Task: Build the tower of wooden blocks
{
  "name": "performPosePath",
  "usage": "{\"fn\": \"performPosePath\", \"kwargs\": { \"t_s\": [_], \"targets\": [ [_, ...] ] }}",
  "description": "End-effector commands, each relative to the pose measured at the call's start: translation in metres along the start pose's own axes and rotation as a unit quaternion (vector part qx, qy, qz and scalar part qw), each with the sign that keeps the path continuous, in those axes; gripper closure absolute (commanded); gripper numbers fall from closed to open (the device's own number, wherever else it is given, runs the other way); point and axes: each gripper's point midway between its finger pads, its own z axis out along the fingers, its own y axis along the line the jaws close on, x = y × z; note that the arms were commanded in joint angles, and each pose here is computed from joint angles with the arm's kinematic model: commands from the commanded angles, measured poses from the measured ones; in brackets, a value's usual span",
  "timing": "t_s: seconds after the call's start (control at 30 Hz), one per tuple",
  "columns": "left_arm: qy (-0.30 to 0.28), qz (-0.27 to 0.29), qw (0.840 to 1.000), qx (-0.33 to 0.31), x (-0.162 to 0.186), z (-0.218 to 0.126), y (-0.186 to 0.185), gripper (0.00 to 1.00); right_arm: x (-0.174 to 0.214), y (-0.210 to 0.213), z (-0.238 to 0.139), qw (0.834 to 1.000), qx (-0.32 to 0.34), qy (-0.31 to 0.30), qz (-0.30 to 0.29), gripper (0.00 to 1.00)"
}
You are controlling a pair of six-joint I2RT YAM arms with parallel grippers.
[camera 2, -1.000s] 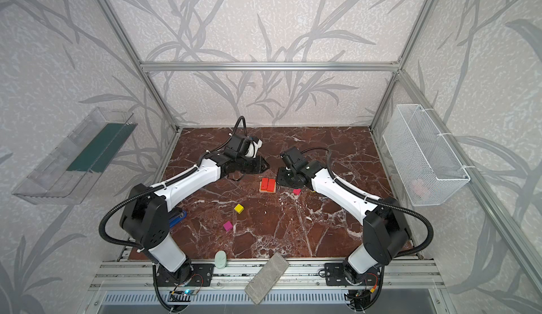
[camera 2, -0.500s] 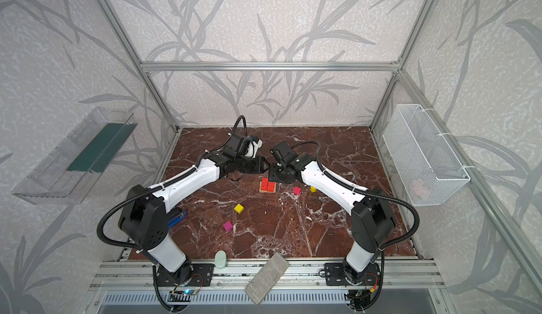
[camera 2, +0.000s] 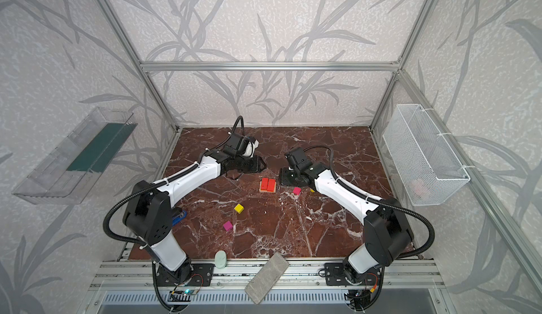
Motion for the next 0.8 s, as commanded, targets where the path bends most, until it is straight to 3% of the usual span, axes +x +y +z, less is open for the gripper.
{"fn": "performPosePath", "kwargs": {
  "t_s": [0.0, 0.2, 0.4, 0.77],
  "targets": [
    [0.005, 0.001, 1.0, -0.02, -0.006, 0.005, 0.007, 0.59, -0.01, 0.009, 0.01, 0.999, -0.03, -0.012, -0.016, 0.45],
    [0.036, -0.014, 0.998, -0.049, 0.003, 0.017, 0.031, 0.59, -0.015, 0.014, 0.042, 0.998, -0.067, 0.006, 0.003, 0.46],
    [0.047, -0.027, 0.998, -0.043, 0.01, 0.029, 0.041, 0.64, -0.011, 0.011, 0.072, 0.997, -0.062, 0.038, 0.02, 0.52],
    [0.063, -0.048, 0.997, -0.025, 0.023, 0.048, 0.049, 0.69, -0.006, 0.007, 0.093, 0.997, -0.06, 0.051, 0.028, 0.54]
  ]
}}
